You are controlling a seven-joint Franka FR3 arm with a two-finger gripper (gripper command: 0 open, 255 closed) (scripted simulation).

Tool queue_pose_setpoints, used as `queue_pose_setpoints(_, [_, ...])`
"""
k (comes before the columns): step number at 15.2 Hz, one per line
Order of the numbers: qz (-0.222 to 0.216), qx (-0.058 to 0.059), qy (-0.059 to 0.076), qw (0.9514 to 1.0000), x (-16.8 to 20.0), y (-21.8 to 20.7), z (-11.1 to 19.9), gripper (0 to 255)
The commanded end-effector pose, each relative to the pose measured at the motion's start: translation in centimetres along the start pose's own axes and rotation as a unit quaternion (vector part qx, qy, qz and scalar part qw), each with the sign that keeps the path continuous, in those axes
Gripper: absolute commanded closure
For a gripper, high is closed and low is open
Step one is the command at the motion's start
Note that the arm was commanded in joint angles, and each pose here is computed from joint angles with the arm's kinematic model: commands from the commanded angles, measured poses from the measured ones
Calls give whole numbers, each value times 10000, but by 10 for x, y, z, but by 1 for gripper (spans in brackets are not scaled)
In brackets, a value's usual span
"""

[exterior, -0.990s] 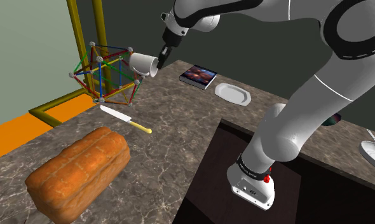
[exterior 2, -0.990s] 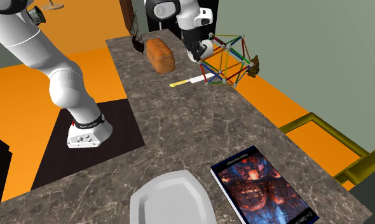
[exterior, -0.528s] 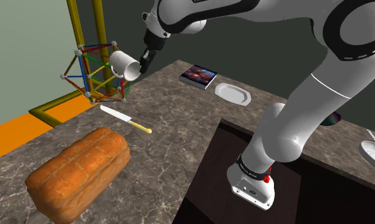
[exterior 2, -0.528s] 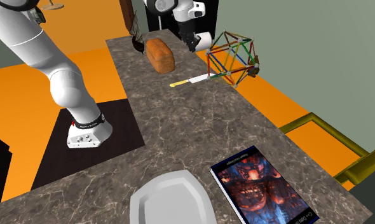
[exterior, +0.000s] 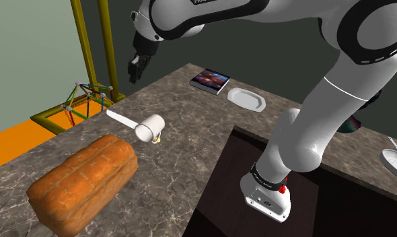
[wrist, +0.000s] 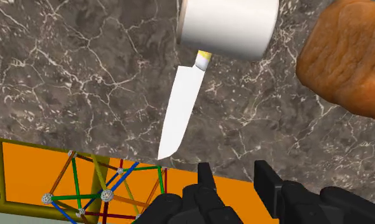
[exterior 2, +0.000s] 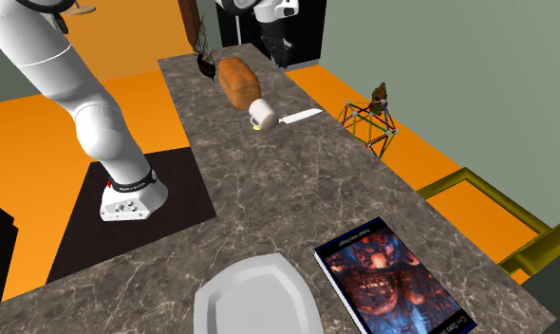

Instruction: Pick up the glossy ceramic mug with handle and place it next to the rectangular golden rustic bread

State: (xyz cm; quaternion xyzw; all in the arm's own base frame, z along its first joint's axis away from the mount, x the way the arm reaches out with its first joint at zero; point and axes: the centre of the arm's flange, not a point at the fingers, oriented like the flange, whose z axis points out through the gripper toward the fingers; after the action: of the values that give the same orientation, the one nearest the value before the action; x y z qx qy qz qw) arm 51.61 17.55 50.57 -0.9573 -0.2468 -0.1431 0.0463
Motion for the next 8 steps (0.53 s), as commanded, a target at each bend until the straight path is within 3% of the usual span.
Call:
queue_pose_setpoints(1, [-303, 27, 1, 9995, -7, -6, 9, 0])
queue_pose_setpoints(4, [-1211, 111, 4, 9926, -29, -22, 35, 0])
queue_pose_setpoints(6, [-1811, 166, 6, 9833, -46, -31, 52, 0])
queue_pose_setpoints(8, [-2404, 220, 7, 9704, -63, -38, 69, 0])
